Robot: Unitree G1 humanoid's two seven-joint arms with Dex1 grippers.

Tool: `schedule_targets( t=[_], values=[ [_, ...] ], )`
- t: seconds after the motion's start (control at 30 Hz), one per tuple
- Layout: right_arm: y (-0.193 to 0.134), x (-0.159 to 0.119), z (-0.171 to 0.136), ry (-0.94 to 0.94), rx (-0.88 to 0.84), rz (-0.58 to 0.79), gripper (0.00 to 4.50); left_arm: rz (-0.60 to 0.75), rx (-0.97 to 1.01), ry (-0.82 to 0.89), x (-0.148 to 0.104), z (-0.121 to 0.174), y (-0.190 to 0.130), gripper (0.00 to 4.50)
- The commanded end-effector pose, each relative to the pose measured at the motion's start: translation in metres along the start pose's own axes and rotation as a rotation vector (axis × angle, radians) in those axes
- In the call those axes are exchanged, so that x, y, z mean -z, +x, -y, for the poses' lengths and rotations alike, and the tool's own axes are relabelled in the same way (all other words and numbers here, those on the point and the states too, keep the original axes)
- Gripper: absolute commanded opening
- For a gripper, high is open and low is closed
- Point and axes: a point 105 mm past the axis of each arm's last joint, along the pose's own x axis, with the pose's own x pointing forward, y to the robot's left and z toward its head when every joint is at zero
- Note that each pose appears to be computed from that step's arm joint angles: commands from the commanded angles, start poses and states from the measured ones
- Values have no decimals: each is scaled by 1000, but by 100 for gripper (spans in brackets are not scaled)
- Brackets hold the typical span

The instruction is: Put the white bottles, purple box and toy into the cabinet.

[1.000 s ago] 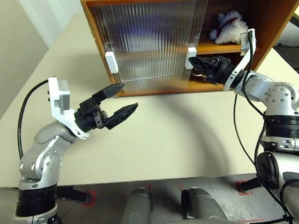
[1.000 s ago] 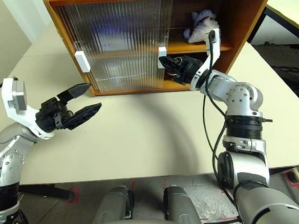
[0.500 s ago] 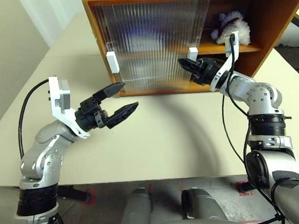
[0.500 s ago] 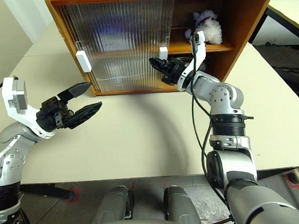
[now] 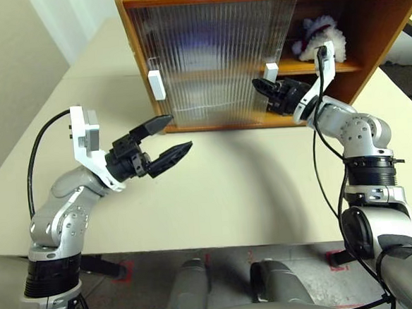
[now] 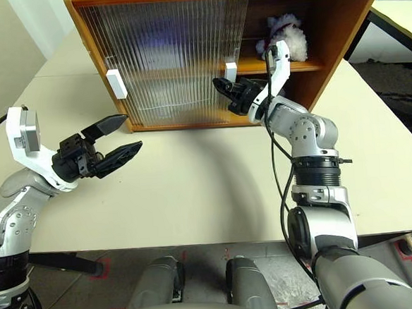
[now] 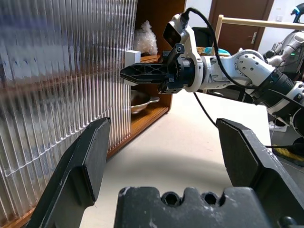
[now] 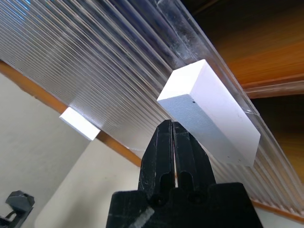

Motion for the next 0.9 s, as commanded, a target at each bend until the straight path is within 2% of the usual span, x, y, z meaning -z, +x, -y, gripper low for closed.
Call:
schedule_targets(
  t=[0.03, 0.9],
  values=[
    [-7, -9, 14, -34, 68, 46, 6, -7, 25, -1, 1, 5, 5, 450],
    [-57, -38, 62, -154, 276, 108, 6, -23, 57, 0, 2, -3, 7, 450]
  ],
)
